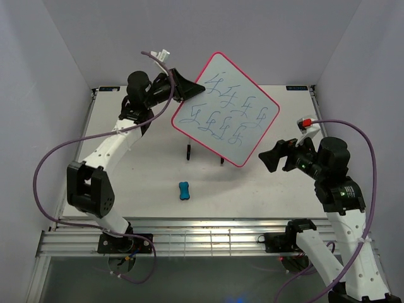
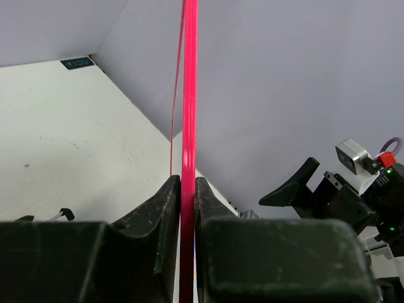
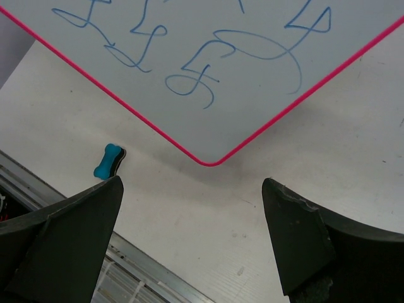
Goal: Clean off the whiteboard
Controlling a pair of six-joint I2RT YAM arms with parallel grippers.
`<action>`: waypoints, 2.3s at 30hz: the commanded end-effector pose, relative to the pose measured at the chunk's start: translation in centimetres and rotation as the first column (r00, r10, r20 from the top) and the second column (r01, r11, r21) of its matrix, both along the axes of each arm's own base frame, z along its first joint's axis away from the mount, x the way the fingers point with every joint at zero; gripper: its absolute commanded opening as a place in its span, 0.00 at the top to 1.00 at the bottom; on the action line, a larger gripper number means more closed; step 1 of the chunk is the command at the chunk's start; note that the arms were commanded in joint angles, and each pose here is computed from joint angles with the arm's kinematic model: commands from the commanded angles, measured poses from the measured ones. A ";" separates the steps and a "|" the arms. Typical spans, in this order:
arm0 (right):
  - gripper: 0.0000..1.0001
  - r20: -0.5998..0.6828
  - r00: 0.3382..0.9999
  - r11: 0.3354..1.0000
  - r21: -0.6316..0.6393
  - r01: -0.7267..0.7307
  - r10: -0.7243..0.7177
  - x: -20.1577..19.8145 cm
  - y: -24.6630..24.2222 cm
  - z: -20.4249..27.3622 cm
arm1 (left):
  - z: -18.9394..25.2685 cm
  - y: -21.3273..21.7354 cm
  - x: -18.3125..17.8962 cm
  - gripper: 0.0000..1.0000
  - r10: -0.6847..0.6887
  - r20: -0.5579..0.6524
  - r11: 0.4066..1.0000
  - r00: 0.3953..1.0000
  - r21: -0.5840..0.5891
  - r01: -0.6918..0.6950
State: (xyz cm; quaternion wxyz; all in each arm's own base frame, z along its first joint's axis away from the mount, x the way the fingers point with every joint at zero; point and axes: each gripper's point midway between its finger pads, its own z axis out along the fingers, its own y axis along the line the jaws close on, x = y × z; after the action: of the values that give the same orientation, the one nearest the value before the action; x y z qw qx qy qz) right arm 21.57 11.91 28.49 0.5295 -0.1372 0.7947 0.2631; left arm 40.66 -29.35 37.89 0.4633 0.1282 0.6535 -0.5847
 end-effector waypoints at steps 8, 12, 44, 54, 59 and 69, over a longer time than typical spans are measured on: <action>0.06 0.033 0.997 0.998 -0.001 -0.068 0.068 -1.4 0.7 1.5 | 6.2 10.1 -6.1 1.00 0.272 0.085 0.962 0.959 -0.020 -0.271; 0.08 -0.041 0.987 0.988 0.019 -0.156 0.157 -1.9 2.0 0.1 | 6.3 15.3 -7.0 1.00 0.450 0.085 0.889 0.889 0.048 -0.455; 0.06 -0.355 0.903 0.872 -0.328 -0.362 0.242 -0.2 24.5 -13.7 | -1.7 29.3 -14.0 1.00 0.883 0.080 0.391 0.462 0.416 -0.821; 0.14 -0.370 0.928 0.899 -0.385 -0.207 0.055 0.2 28.1 -19.5 | -5.6 27.4 -16.0 1.00 0.823 0.095 0.424 0.560 0.553 -0.717; 0.19 -0.391 0.920 0.867 -0.450 -0.217 0.027 -0.2 29.1 -21.4 | -6.8 28.0 -17.0 1.00 0.837 0.139 0.358 0.530 0.592 -0.722; 0.37 -0.421 0.907 0.847 -0.478 -0.233 0.012 -0.6 29.7 -23.7 | -6.8 28.4 -17.4 1.00 0.841 0.193 0.304 0.505 0.602 -0.738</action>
State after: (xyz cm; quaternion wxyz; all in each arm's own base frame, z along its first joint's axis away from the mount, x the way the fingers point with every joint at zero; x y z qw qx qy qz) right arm 20.68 41.17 4.69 0.2739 -0.2803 0.9139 0.1062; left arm 23.05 -2.30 30.45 0.5471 -0.1214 0.8240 -0.0836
